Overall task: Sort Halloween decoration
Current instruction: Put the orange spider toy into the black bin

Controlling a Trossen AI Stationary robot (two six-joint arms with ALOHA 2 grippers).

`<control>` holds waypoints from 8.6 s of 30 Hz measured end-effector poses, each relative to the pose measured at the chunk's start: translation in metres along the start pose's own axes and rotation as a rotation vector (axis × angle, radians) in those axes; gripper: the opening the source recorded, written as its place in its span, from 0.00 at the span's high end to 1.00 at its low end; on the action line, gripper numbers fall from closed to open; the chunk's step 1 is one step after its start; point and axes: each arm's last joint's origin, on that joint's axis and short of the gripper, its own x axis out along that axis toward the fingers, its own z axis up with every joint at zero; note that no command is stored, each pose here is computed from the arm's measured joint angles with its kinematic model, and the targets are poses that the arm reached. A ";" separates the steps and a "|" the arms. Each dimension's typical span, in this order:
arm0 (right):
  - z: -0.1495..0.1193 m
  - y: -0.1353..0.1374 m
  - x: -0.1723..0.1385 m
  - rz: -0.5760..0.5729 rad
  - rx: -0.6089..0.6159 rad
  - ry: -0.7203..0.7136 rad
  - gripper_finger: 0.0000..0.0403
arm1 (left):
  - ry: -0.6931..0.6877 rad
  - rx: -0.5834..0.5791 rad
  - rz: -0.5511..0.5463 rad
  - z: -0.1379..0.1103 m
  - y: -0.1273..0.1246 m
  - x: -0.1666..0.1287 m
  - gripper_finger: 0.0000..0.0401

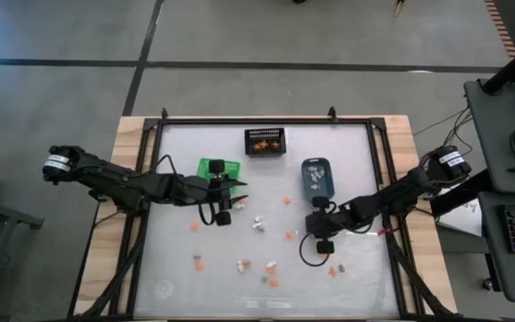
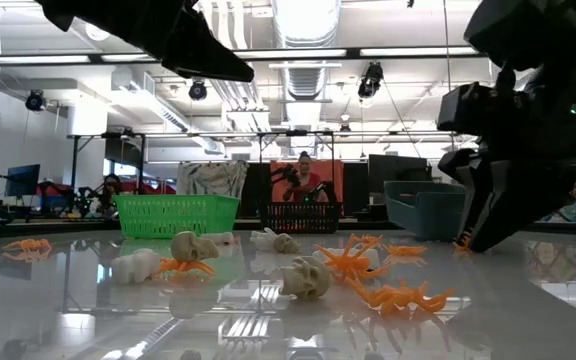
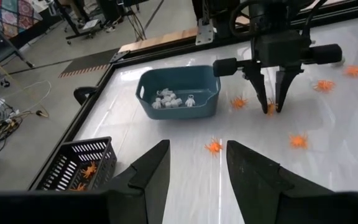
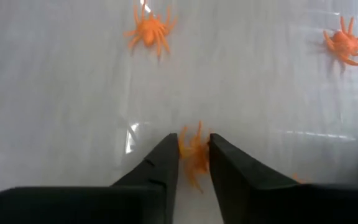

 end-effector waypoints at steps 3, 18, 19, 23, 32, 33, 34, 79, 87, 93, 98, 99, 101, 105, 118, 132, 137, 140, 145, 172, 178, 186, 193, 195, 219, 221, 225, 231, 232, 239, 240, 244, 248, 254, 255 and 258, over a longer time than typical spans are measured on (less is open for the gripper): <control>0.000 0.000 0.000 0.002 0.002 -0.010 0.87 | -0.011 -0.004 0.002 0.001 0.000 0.000 0.65; 0.009 -0.002 -0.018 0.012 0.012 -0.081 0.94 | -0.009 0.000 0.001 0.001 0.000 0.000 0.65; 0.009 -0.003 -0.019 0.009 0.013 -0.083 0.94 | -0.009 0.000 0.001 0.001 0.000 0.000 0.65; 0.011 -0.003 -0.023 0.014 0.019 -0.103 0.94 | -0.007 0.001 0.001 0.001 0.000 0.000 0.65; 0.019 -0.003 -0.033 0.035 0.038 -0.158 0.94 | -0.006 0.001 0.000 0.000 0.000 0.000 0.65; 0.022 -0.003 -0.037 0.040 0.042 -0.178 0.94 | -0.006 0.001 0.000 0.000 0.000 0.000 0.65; 0.026 -0.003 -0.041 0.045 0.046 -0.200 0.94 | -0.006 0.001 0.000 0.000 0.000 0.000 0.65; 0.141 -0.223 -0.008 -0.378 0.676 -0.428 0.85 | -0.004 0.014 0.082 0.002 0.003 0.000 0.65; 0.140 -0.230 -0.012 -0.391 0.691 -0.425 0.68 | 0.007 -0.068 0.079 0.000 0.002 0.000 0.65; 0.145 -0.221 -0.028 -0.330 0.647 -0.443 0.61 | 0.090 -0.180 0.071 -0.009 0.000 -0.001 0.65; 0.150 -0.203 -0.043 -0.298 0.594 -0.440 0.61 | 0.196 -0.288 0.077 -0.019 -0.002 -0.003 0.65; 0.151 -0.198 -0.047 -0.291 0.580 -0.440 0.62 | 0.218 -0.313 0.075 -0.021 -0.003 -0.004 0.65; 0.152 -0.188 -0.051 -0.276 0.546 -0.432 0.63 | 0.269 -0.367 0.062 -0.026 -0.005 -0.006 0.65; 0.155 -0.166 -0.057 -0.240 0.481 -0.419 0.65 | 0.351 -0.491 -0.029 -0.031 -0.013 -0.010 0.65; 0.160 -0.101 -0.074 -0.125 0.289 -0.429 0.67 | 0.609 -0.737 -0.077 -0.042 -0.049 -0.038 0.65; 0.161 -0.086 -0.075 -0.106 0.218 -0.440 0.66 | 0.820 -0.993 0.213 -0.056 -0.043 -0.055 0.65; 0.161 -0.086 -0.075 -0.108 0.223 -0.439 0.67 | 0.872 -1.037 0.312 -0.063 -0.044 -0.055 0.65; 0.160 -0.085 -0.074 -0.102 0.239 -0.437 0.68 | 0.907 -1.034 0.335 -0.067 -0.048 -0.050 0.65; 0.159 -0.083 -0.073 -0.091 0.263 -0.431 0.67 | 1.026 -1.031 0.376 -0.078 -0.057 -0.043 0.65; 0.157 -0.076 -0.072 -0.079 0.264 -0.423 0.68 | 1.036 -0.962 0.373 -0.086 -0.067 -0.039 0.65; 0.157 -0.077 -0.072 -0.080 0.263 -0.424 0.67 | 1.025 -0.953 0.380 -0.089 -0.072 -0.037 0.65; 0.157 -0.076 -0.072 -0.080 0.263 -0.424 0.68 | 1.062 -0.911 0.410 -0.098 -0.077 -0.030 0.65; 0.158 -0.077 -0.072 -0.080 0.264 -0.431 0.67 | 1.082 -0.879 0.444 -0.103 -0.078 -0.029 0.65; 0.158 -0.077 -0.072 -0.080 0.264 -0.431 0.67 | 1.081 -0.873 0.449 -0.104 -0.078 -0.029 0.65; 0.158 -0.077 -0.072 -0.083 0.249 -0.430 0.67 | 1.058 -0.823 0.405 -0.094 -0.079 -0.026 0.81; 0.158 -0.077 -0.072 -0.083 0.249 -0.430 0.67 | 1.056 -0.814 0.391 -0.092 -0.079 -0.026 0.81; 0.158 -0.077 -0.072 -0.083 0.247 -0.429 0.67 | 1.039 -0.789 0.349 -0.083 -0.080 -0.023 0.81; 0.157 -0.076 -0.072 -0.084 0.241 -0.429 0.68 | 0.991 -0.721 0.280 -0.066 -0.082 -0.020 0.81; 0.157 -0.076 -0.072 -0.085 0.234 -0.428 0.68 | 0.974 -0.705 0.270 -0.062 -0.082 -0.019 0.81; 0.158 -0.077 -0.086 -0.086 0.206 -0.457 0.67 | 0.819 -0.552 0.196 -0.026 -0.081 -0.012 0.81; 0.158 -0.077 -0.090 -0.086 0.205 -0.468 0.67 | 0.790 -0.522 0.191 -0.020 -0.080 -0.011 0.81; 0.154 -0.076 -0.105 -0.078 0.187 -0.499 0.68 | 0.673 -0.355 0.161 0.008 -0.077 -0.009 0.81; 0.143 -0.071 -0.118 -0.060 0.178 -0.540 0.69 | 0.554 -0.157 0.124 0.039 -0.074 -0.007 0.81; 0.125 -0.061 -0.126 -0.025 0.172 -0.611 0.68 | 0.434 0.054 0.072 0.073 -0.056 0.000 0.81; 0.123 -0.060 -0.127 -0.021 0.171 -0.627 0.68 | 0.424 0.072 0.069 0.076 -0.051 0.002 0.81; 0.117 -0.058 -0.126 -0.011 0.170 -0.659 0.67 | 0.398 0.100 0.047 0.078 -0.033 0.009 0.81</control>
